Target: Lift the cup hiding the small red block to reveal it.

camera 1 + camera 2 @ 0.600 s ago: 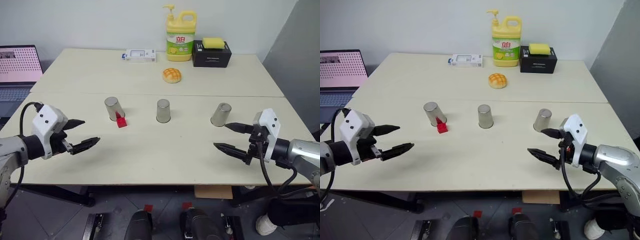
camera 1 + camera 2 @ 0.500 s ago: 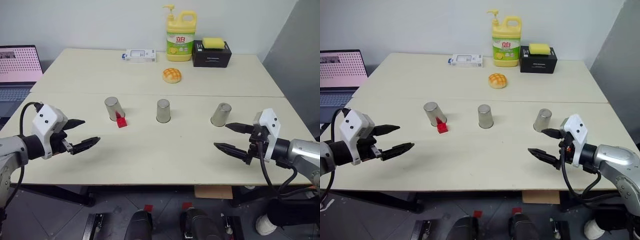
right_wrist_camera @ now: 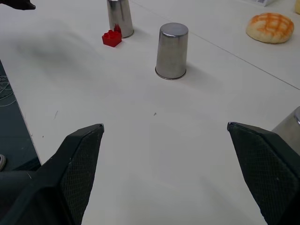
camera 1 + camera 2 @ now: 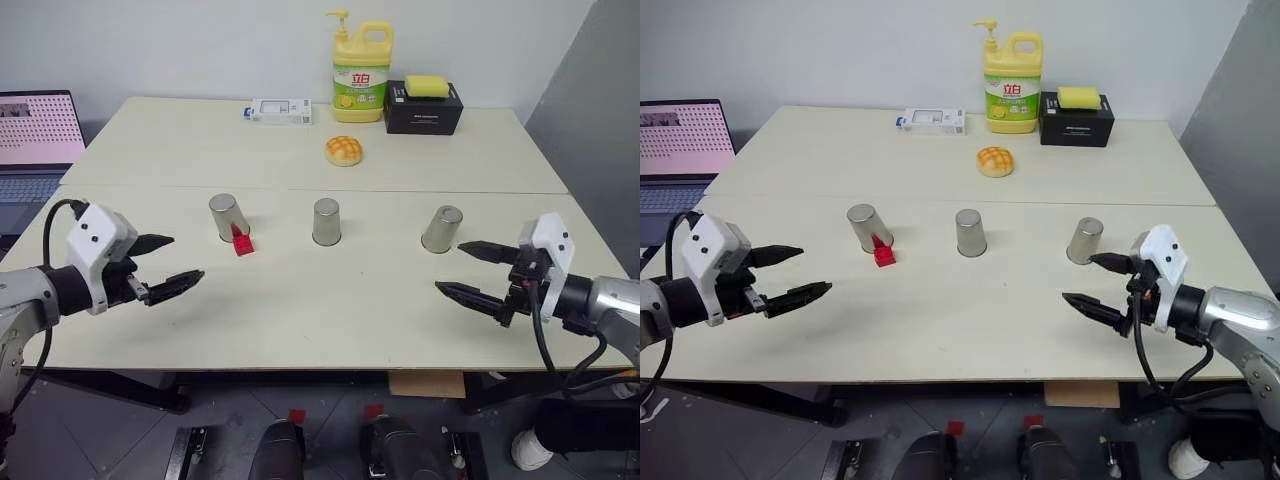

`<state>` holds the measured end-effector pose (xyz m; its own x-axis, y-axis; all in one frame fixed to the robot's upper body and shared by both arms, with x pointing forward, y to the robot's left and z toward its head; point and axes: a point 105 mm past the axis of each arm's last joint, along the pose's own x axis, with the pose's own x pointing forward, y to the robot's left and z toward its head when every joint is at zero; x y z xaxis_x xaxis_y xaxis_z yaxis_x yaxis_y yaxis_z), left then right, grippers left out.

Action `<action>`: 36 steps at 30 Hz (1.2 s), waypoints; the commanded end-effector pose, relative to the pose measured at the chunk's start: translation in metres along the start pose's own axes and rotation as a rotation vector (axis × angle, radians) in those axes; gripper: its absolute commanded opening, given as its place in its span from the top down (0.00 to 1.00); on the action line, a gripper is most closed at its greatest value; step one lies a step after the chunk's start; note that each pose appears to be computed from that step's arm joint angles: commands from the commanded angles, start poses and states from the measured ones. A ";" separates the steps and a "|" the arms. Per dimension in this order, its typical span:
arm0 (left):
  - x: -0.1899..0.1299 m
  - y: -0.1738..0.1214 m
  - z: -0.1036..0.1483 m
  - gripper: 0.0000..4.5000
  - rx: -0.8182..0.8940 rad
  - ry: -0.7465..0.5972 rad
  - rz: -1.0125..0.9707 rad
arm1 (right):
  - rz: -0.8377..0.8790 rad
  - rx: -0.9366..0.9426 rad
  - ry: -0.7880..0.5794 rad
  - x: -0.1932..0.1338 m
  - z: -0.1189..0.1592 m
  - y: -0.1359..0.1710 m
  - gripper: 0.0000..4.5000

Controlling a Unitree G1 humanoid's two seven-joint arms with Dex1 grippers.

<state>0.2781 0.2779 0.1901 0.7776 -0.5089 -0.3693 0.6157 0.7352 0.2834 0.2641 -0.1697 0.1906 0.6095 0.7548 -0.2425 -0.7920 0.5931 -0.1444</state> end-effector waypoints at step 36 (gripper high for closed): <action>0.000 -0.006 0.006 0.01 0.015 0.010 -0.060 | -0.009 -0.061 0.009 -0.011 0.019 -0.002 0.00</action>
<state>0.2740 0.2729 0.1852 0.7358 -0.5431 -0.4045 0.6583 0.7137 0.2393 0.2627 -0.1780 0.1987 0.6192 0.7338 -0.2797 -0.7839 0.5985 -0.1652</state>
